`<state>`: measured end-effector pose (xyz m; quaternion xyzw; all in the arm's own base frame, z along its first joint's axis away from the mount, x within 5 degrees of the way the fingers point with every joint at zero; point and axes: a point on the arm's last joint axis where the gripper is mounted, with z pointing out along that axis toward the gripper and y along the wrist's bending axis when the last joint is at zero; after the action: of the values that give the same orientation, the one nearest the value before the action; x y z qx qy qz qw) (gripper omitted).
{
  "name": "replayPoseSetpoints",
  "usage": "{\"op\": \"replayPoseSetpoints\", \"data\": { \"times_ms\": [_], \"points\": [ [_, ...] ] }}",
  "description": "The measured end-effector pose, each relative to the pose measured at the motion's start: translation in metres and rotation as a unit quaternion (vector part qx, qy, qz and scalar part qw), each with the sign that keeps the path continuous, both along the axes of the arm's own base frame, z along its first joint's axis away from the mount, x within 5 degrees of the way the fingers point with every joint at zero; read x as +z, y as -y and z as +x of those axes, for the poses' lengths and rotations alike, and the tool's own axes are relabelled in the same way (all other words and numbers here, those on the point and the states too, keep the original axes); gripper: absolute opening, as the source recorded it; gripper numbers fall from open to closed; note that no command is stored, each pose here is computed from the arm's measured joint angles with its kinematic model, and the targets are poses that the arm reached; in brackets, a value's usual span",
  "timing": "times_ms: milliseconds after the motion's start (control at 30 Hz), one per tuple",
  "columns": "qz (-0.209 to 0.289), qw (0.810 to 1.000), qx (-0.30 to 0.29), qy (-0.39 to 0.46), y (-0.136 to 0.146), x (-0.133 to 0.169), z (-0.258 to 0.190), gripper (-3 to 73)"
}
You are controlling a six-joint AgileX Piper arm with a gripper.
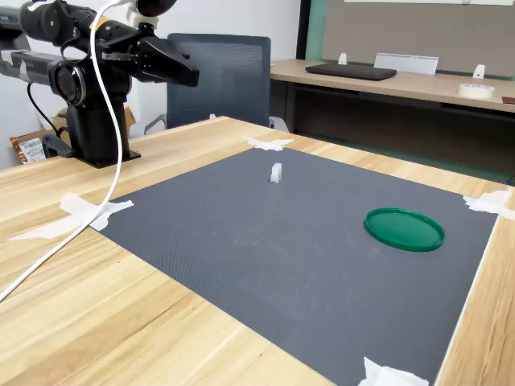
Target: Grasp a white terminal and put it in the green lid.
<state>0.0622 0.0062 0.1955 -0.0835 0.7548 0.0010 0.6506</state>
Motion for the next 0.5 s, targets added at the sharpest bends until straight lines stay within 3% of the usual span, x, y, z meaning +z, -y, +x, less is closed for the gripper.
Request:
{"op": "replayPoseSetpoints", "data": {
  "times_ms": [500],
  "points": [
    [-0.019, 0.993, -0.013, -0.114, -0.003, 0.056, 0.036, -2.9]
  ]
}}
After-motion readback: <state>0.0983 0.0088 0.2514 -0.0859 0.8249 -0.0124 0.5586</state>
